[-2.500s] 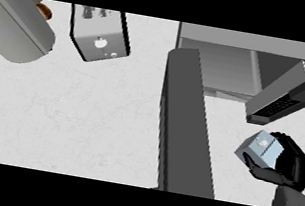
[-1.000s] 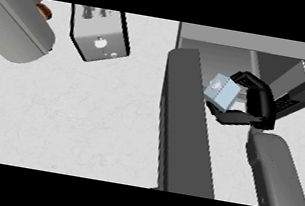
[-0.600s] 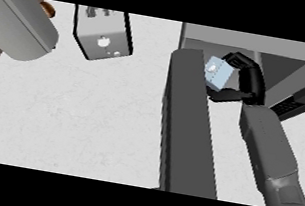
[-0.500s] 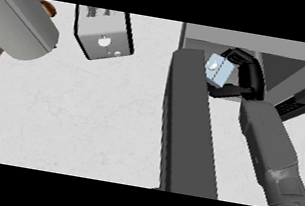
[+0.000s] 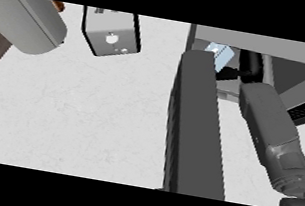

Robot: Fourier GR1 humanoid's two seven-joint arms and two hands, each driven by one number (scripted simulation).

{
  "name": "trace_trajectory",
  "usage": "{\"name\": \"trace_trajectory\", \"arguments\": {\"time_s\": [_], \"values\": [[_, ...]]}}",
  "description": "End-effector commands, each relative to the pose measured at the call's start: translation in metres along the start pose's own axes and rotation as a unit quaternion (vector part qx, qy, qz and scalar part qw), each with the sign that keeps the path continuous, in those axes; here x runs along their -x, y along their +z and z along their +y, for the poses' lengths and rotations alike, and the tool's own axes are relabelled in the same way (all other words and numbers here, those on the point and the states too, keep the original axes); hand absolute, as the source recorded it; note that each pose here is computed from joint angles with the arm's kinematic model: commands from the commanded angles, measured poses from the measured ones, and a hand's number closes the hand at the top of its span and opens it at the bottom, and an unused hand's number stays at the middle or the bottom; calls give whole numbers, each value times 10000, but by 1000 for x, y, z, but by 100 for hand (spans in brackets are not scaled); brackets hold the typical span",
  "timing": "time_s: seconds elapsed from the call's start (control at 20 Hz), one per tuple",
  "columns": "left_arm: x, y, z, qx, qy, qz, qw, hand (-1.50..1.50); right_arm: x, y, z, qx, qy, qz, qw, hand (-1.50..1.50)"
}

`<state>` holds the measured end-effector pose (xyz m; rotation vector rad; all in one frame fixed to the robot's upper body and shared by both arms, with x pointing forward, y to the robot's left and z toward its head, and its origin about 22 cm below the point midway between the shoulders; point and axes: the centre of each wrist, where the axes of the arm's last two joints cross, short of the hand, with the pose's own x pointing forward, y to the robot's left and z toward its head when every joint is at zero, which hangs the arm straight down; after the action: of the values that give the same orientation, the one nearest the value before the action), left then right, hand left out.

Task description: Pick up the milk, place it into the microwave and close the microwave

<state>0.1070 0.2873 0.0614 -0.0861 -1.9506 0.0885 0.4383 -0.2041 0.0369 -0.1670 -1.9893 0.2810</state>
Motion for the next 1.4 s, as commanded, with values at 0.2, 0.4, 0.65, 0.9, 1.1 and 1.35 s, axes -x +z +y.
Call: {"name": "trace_trajectory", "arguments": {"time_s": [0.2,0.4,0.65,0.9,1.1,1.35], "values": [[4,-10,-4,170,56,-55,9998,-150,-7,-13,-2,263,702,120,9971,150],[4,-14,-6,204,-104,-72,9997,-150,-11,-18,-4,713,500,248,9959,150],[0,-19,-10,306,-118,-92,9994,-150,-16,-25,-32,1584,1114,370,9804,150],[3,-30,-12,475,-307,-119,9983,-150,-19,-29,-25,1567,2358,70,9591,-150],[2,-32,-15,512,-366,-131,9979,-150,-22,-31,-31,1662,2546,176,9525,-150],[4,-32,-20,675,-329,-35,9972,-150,-18,-28,-15,1547,2274,573,9597,-150]]}}
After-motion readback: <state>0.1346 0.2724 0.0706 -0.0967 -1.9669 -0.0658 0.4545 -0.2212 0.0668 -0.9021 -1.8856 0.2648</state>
